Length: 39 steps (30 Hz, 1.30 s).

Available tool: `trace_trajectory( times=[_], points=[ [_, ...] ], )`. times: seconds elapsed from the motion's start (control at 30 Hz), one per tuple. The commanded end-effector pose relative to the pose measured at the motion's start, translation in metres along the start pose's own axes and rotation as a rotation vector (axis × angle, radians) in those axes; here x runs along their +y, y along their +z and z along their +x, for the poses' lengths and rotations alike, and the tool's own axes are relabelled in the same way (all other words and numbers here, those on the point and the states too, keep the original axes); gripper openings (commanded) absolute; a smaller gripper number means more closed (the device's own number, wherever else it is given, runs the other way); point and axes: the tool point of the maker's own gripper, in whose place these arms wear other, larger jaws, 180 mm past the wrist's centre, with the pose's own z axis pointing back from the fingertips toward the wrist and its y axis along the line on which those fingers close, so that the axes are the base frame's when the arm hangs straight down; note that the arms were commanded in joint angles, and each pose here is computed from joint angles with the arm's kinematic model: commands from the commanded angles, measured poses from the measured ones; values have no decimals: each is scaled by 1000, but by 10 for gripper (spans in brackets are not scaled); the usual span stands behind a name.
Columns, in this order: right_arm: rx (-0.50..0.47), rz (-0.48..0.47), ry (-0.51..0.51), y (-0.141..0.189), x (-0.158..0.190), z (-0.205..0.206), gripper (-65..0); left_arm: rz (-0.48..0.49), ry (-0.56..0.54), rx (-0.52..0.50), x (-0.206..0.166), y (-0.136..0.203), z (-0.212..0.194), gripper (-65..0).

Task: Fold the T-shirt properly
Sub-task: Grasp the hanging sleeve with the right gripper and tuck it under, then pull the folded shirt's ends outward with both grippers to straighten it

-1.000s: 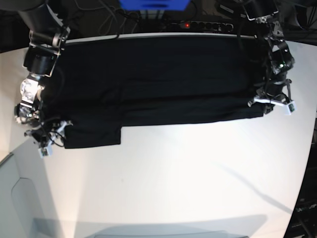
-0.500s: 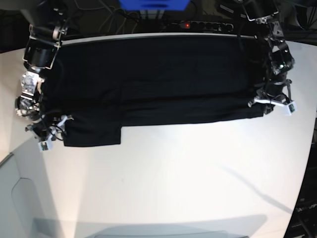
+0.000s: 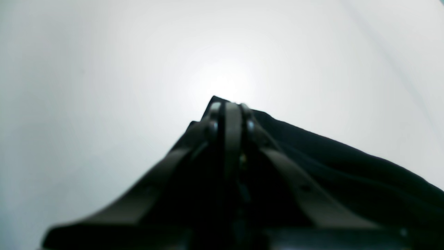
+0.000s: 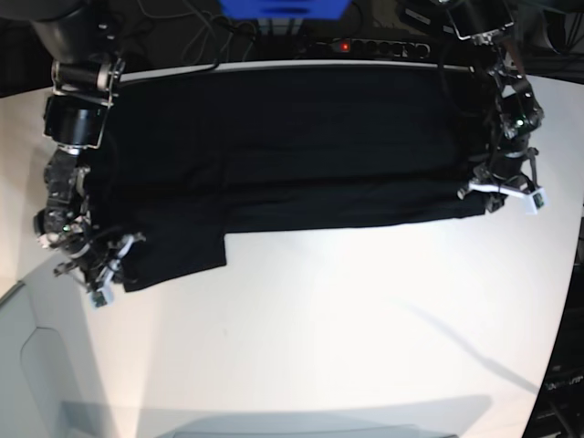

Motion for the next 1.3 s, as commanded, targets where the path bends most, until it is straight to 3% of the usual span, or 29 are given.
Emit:
trace_trajectory(
  times=[0.0,0.23,0.5,0.6,0.9,1.1,1.27],
  points=[
    [-93,-37,37,13,-19,35,-650,-4,-14,-60,0,2,21,-650],
    [-221,-100,191,65,0,61,-650,-5,-16,-57,0,3,19,-650],
    [-266,-86,329,129,58,42,-650,-6,-24,-56,0,8,17,-650],
    [-255,-109,332,152,61,28,-650,-20,-50,-86,-6,17,27,-650],
    [-100,-176,218,178,43,-42,-650,-20,-102,-196,-9,54,59,-650],
    [0,-211,137,196,41,-87,-650,-9,-113,-191,-5,60,57,-650],
    [83,-176,138,210,53,-119,-650,-11,-111,-178,-5,58,52,-650]
  ],
)
